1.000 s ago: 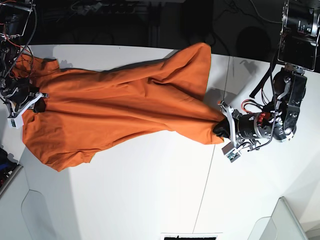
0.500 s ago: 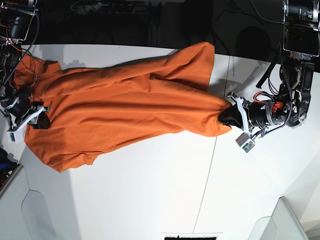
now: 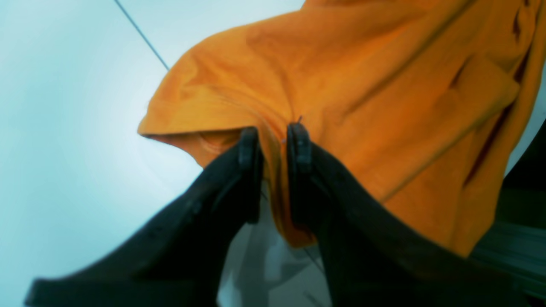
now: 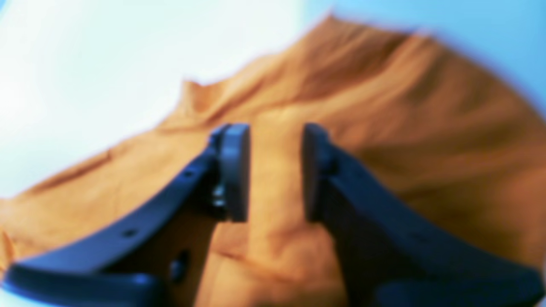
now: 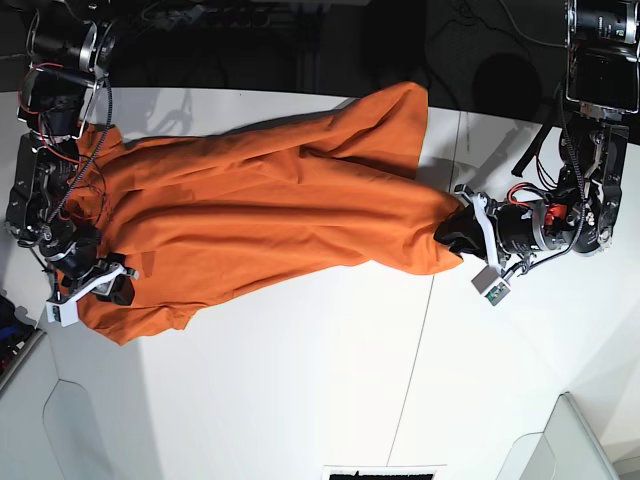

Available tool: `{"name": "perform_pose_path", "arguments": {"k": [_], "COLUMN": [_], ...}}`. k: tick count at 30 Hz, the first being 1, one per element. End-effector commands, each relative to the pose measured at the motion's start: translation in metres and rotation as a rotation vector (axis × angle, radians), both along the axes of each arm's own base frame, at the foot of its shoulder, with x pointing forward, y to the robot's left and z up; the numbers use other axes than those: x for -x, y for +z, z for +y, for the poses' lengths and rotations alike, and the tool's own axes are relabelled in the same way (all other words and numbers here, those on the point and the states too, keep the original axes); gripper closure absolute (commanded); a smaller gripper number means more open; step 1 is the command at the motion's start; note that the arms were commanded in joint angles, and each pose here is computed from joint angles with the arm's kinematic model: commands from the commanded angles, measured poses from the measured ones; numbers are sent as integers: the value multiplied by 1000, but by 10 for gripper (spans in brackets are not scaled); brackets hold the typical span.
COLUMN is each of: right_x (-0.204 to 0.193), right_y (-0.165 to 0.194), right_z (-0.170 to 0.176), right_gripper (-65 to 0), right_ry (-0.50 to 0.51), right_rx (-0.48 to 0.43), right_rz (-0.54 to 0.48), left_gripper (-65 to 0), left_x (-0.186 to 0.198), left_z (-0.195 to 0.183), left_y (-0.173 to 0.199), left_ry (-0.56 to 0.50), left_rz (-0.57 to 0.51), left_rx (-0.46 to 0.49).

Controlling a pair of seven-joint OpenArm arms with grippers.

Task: Layout the t-shirt on the table in an organized manner, then fold the t-shirt properly
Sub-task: 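Drag the pinched hem with the left gripper away from the right gripper, release, then grasp the shirt's lower corner with the left gripper and pull it outward, release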

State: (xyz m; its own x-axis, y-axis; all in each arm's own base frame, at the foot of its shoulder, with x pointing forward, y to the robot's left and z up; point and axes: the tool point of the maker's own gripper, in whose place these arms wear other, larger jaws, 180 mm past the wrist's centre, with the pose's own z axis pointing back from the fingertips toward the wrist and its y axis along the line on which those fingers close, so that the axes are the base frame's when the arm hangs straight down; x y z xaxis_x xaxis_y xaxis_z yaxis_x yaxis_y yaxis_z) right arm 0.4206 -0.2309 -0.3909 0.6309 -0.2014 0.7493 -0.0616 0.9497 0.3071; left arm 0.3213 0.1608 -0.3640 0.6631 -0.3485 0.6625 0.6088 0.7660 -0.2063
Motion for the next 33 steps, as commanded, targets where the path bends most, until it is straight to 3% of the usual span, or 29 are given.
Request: {"name": "perform_pose_path", "arguments": {"k": [1, 3, 6, 11, 18, 27, 33], "right_x": [-14, -9, -4, -11, -8, -16, -4], "right_y": [16, 3, -9, -4, -3, 19, 55], "right_z": [-3, 2, 0, -21, -45, -41, -48], "right_gripper": [-100, 0, 0, 0, 0, 0, 0], "right_ry": [2, 22, 39, -2, -43, -61, -54], "right_rx": [8, 28, 80, 186, 247, 154, 172], "right_rz": [-52, -12, 20, -28, -11, -67, -51], "left_gripper": [-128, -128, -128, -128, -128, -128, -128], "left_x": [-10, -11, -11, -1, 26, -3, -14], "left_z": [2, 3, 12, 36, 52, 49, 15], "left_y": [16, 15, 7, -20, -23, 3, 50], "left_ry": [-4, -1, 10, 53, 78, 77, -22], "left_rz": [-53, -55, -46, 37, 132, 43, -80], "left_rx": [12, 4, -37, -91, -9, 11, 61]}}
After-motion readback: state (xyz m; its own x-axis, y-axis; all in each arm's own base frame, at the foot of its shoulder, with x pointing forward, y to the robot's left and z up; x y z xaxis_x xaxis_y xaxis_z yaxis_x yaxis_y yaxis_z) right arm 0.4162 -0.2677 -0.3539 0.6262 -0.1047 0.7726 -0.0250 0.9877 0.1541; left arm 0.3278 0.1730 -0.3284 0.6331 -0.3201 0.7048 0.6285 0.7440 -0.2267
